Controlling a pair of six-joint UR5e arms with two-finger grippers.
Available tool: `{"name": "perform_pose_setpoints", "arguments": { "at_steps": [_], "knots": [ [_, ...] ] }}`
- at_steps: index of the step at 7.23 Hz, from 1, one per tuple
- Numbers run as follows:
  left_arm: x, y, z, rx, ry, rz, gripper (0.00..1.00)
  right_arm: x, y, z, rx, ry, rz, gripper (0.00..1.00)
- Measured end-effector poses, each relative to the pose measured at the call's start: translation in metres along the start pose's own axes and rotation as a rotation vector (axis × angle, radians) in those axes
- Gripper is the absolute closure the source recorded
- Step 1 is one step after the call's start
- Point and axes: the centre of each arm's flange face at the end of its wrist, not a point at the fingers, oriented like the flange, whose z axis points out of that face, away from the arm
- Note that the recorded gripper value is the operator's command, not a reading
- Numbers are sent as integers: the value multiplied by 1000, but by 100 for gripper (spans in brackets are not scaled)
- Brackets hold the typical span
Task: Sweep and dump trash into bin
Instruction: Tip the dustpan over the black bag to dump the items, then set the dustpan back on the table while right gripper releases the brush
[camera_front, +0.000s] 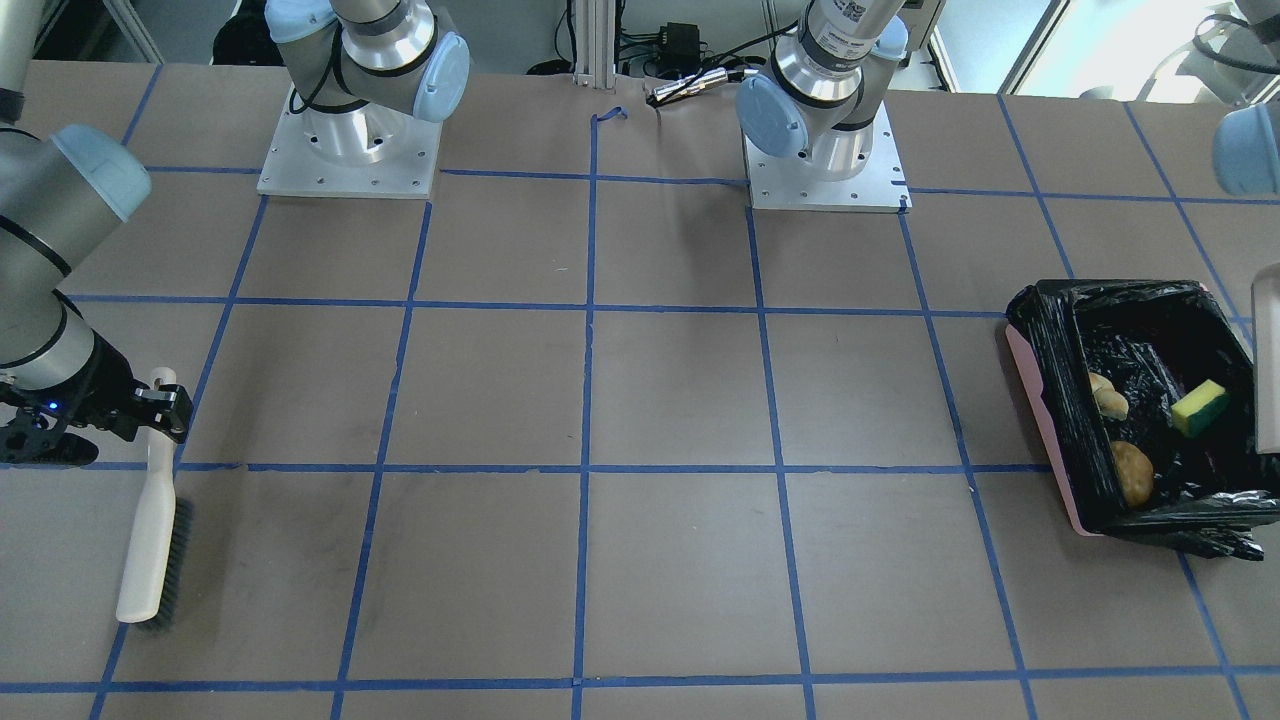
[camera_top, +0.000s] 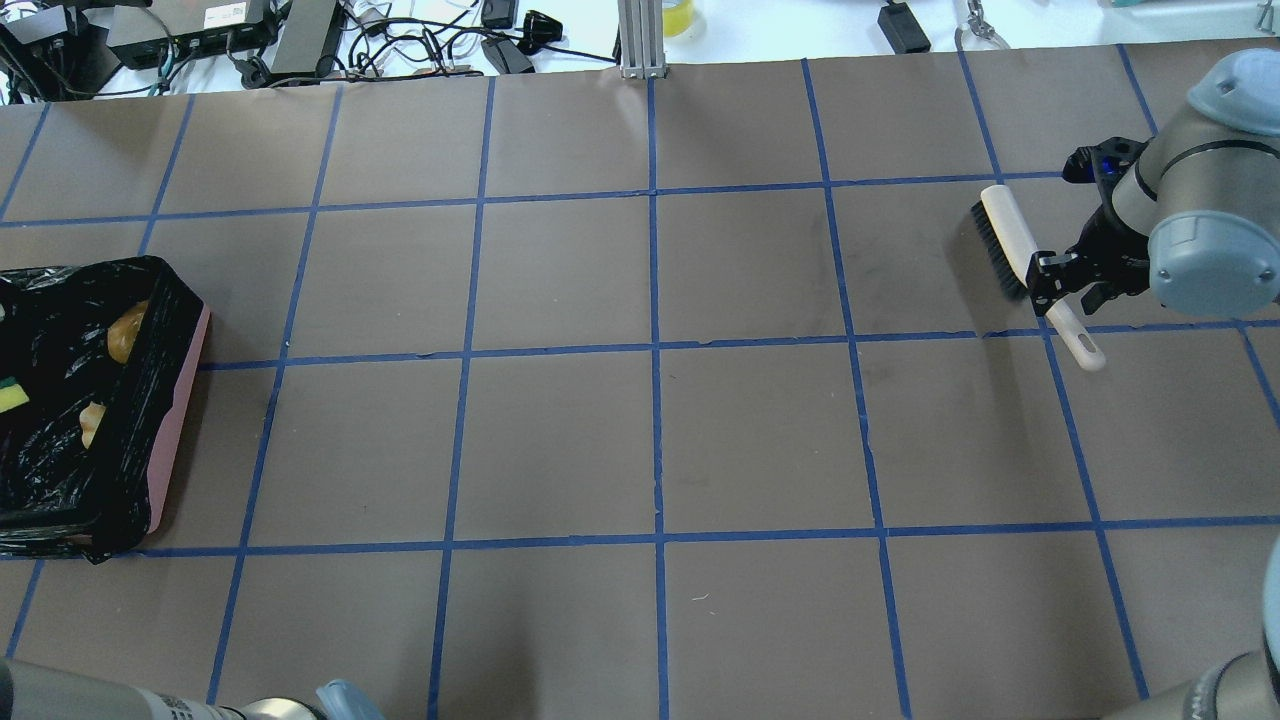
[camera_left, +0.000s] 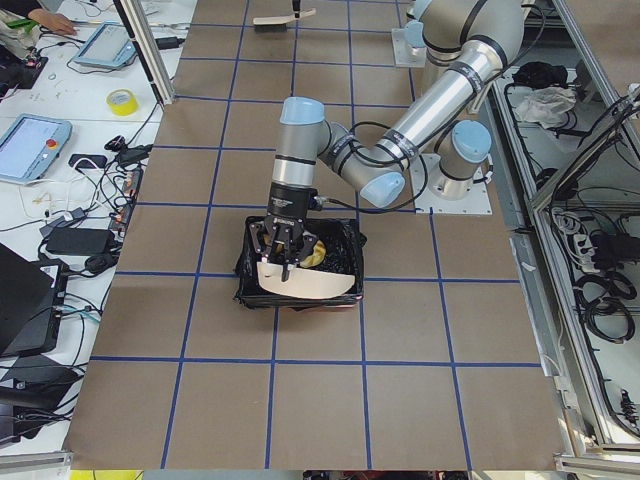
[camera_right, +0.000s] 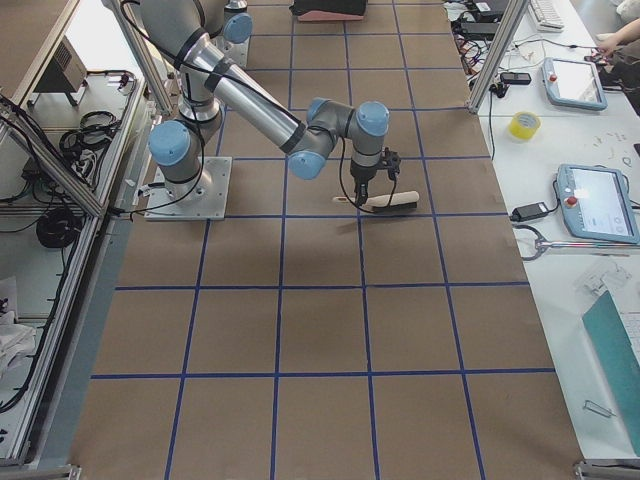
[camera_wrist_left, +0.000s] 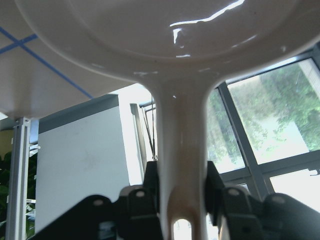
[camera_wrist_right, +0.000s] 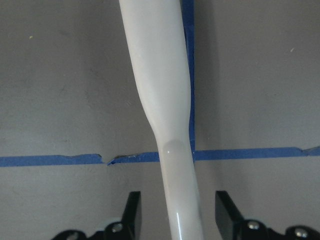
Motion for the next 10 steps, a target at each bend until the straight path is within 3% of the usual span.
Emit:
{"name": "perform_pose_setpoints", "arguments": {
  "at_steps": [2,3,4,5,7,8,9,10],
  "knots": [
    [-30,-6,-31,-71,-73,-14,100,-2,4,3,-30,-18,16,38],
    [-49,-7,-52,-106,-155,-64,100,-4,5,5,-41,-24,28,37],
    [-72,-10,-76,-129,-286,-130,100,-5,6,6,-46,-28,52,35],
    [-95,-17,-95,-109,-407,-202,100,-5,7,6,-51,-31,76,35],
    [-142,-41,-126,21,-635,-289,100,-7,8,6,-61,-37,127,31],
    [-164,-58,-134,130,-703,-302,100,-8,7,4,-59,-40,147,30],
    [-188,-77,-137,271,-729,-317,100,-9,6,2,-57,-40,166,28],
    [-217,-96,-138,420,-706,-337,100,-9,5,-1,-52,-38,180,26]
  ]
}}
